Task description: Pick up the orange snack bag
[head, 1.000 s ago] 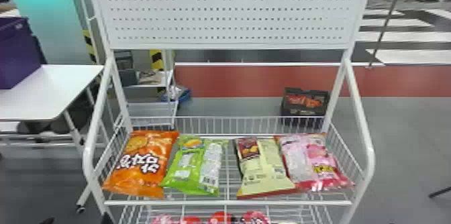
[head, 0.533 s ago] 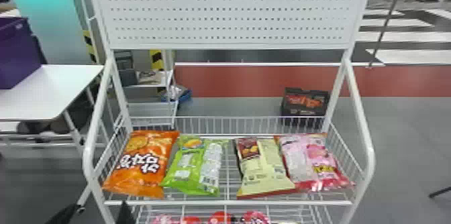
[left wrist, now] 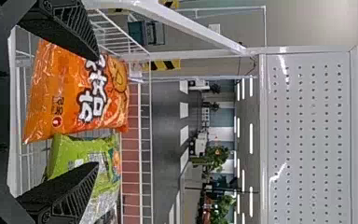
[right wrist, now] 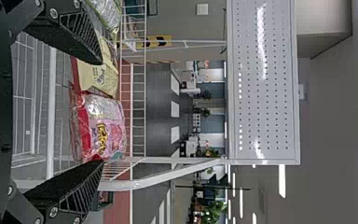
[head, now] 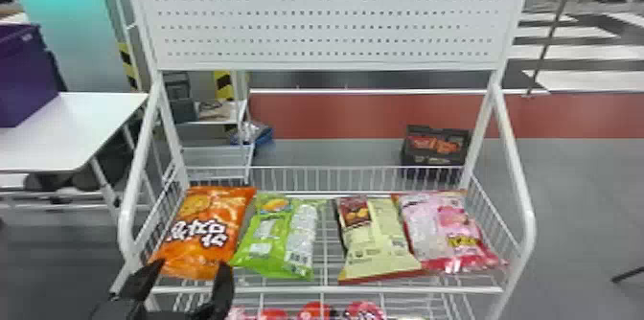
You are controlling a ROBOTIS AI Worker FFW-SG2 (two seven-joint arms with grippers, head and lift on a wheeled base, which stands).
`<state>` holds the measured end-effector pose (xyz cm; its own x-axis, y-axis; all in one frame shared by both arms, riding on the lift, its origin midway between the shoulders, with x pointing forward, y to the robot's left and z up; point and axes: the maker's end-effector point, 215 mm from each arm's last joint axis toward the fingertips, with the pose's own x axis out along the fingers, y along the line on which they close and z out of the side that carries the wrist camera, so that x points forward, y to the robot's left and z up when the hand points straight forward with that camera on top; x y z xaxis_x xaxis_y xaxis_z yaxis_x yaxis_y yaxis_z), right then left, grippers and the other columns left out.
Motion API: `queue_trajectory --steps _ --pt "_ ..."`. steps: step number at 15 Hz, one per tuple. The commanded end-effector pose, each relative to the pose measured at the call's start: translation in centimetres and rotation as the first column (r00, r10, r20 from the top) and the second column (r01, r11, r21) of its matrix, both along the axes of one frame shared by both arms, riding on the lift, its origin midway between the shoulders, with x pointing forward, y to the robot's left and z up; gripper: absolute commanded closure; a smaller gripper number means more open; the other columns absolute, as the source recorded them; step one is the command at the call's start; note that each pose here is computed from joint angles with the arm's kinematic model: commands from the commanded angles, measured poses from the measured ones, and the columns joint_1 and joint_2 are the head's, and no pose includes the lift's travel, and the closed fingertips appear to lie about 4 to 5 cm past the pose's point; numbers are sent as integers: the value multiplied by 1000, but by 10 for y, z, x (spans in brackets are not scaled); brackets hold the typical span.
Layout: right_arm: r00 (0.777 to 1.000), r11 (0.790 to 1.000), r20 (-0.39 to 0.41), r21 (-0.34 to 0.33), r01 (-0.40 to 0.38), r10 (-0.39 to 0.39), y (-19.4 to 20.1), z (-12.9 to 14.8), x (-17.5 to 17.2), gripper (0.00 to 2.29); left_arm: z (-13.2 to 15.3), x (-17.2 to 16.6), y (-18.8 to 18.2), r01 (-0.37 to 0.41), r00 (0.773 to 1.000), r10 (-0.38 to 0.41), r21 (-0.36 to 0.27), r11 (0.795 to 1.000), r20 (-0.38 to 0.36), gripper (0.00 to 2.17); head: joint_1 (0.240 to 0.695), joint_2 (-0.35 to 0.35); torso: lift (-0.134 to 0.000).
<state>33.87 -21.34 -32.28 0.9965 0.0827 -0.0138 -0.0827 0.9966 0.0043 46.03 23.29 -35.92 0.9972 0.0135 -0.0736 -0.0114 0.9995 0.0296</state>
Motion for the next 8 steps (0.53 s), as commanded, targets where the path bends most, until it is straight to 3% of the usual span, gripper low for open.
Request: queue_trajectory --steps 1,8 --pt "1000 1000 0 2 -3 3 3 -1 0 140 -12 26 1 -8 999 8 18 1000 -32 90 499 0 0" --pt "1000 1000 -3 3 -2 2 4 -4 1 140 -45 91 17 -48 991 55 57 997 -121 144 499 0 0"
